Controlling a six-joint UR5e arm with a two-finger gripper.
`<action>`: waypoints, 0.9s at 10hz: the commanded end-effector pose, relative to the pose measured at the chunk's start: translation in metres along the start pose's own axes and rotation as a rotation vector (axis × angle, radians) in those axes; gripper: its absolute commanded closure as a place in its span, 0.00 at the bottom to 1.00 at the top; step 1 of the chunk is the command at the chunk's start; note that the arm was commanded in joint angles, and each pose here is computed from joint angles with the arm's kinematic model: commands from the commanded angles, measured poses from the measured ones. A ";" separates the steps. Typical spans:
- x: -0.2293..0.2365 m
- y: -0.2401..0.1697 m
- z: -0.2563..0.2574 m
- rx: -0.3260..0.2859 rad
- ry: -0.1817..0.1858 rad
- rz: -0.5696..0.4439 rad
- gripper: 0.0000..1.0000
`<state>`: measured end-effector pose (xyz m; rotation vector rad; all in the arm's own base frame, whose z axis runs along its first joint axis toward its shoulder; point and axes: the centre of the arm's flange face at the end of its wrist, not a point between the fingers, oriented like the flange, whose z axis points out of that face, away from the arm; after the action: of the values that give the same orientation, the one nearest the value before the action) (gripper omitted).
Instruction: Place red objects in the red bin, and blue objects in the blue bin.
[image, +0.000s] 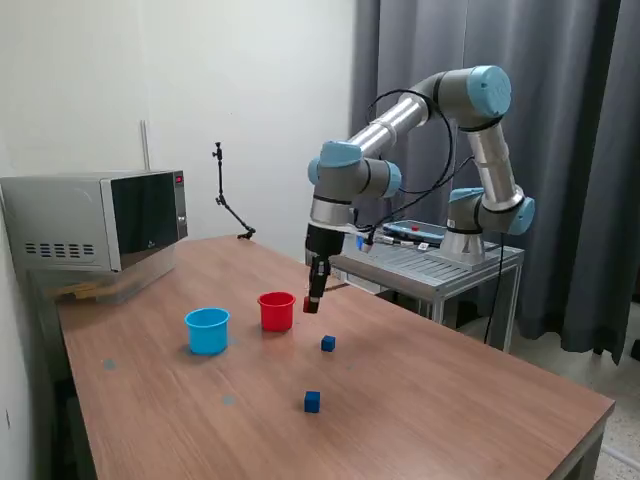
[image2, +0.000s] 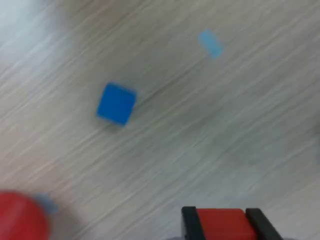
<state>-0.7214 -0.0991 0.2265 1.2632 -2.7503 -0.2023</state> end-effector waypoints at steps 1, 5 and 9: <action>-0.028 0.025 -0.008 -0.008 -0.015 0.024 1.00; -0.076 0.049 -0.015 -0.002 -0.034 0.089 1.00; -0.105 0.051 -0.008 0.020 -0.058 0.127 1.00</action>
<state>-0.6985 0.0054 0.2418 1.1136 -2.8564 -0.2117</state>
